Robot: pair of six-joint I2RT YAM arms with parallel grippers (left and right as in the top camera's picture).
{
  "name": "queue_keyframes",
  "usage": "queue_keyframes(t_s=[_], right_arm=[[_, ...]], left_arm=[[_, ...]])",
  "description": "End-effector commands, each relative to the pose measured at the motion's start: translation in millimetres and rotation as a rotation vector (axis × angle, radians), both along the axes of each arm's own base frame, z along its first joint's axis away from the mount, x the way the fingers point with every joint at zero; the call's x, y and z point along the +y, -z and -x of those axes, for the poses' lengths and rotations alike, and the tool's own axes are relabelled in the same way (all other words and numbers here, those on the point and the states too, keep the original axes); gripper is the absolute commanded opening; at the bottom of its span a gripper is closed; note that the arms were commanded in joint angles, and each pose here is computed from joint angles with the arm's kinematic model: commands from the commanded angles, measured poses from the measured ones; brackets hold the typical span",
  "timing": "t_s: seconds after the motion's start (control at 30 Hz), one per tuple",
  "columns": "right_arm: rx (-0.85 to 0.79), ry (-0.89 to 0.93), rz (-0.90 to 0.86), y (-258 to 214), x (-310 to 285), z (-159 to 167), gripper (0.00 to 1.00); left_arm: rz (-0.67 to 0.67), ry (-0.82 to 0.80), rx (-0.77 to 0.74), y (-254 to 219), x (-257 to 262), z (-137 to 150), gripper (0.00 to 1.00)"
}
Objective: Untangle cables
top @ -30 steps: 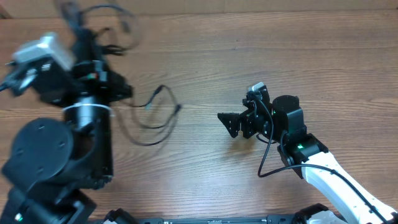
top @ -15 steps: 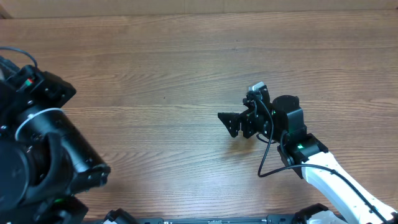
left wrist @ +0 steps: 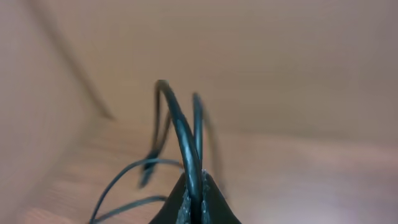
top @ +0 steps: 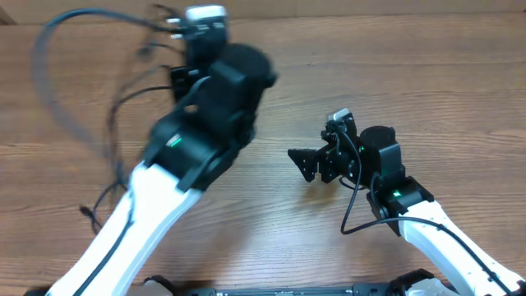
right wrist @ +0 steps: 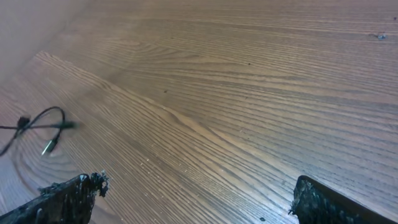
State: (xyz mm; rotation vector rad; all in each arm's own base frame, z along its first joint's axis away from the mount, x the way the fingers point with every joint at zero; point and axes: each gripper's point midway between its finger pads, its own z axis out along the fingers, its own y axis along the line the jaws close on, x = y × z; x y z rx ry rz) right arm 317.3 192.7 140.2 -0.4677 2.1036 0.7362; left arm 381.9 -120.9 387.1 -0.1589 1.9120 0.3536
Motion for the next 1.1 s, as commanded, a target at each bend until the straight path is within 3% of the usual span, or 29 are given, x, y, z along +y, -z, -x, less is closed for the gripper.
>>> queue_keyframes(t_s=[0.0,0.17,0.37,0.4,0.47,0.5,0.53,0.57,0.63,1.07], right_arm=[[-0.012,0.011,-0.004,-5.1,-1.0,-3.5,1.0],[-0.007,0.031,0.01,-2.4,-4.4,-4.9,1.0],[-0.008,0.034,0.012,-2.3,-4.8,-5.3,1.0],[-0.008,0.034,0.013,-2.3,-4.9,-5.4,1.0],[-0.009,0.037,0.014,-2.2,-5.3,-5.7,1.0],[-0.009,0.037,0.014,-2.2,-5.3,-5.7,1.0],[-0.009,0.037,0.014,-2.2,-5.3,-5.7,1.0],[-0.008,0.037,0.014,-2.1,-5.3,-5.7,1.0],[-0.008,0.037,0.014,-2.1,-5.3,-5.7,1.0],[-0.008,0.037,0.014,-2.0,-5.3,-5.6,1.0]], left_arm=[[0.165,0.096,0.15,65.4,-50.1,-21.5,0.04],[0.12,0.031,0.288,135.8,-61.5,-37.6,0.04],[0.224,-0.013,0.343,158.6,-57.0,-42.0,0.05],[0.248,-0.001,0.362,161.5,-57.5,-42.8,0.09],[0.297,0.019,0.399,167.0,-56.7,-44.7,0.24],[0.322,0.029,0.42,170.3,-56.3,-45.5,0.4],[0.345,0.039,0.437,172.6,-56.2,-46.0,0.63],[0.371,0.049,0.455,174.9,-56.0,-46.8,0.8],[0.413,0.065,0.482,178.2,-55.1,-48.0,0.97],[0.397,0.009,0.525,182.6,-32.2,-41.4,1.0]])
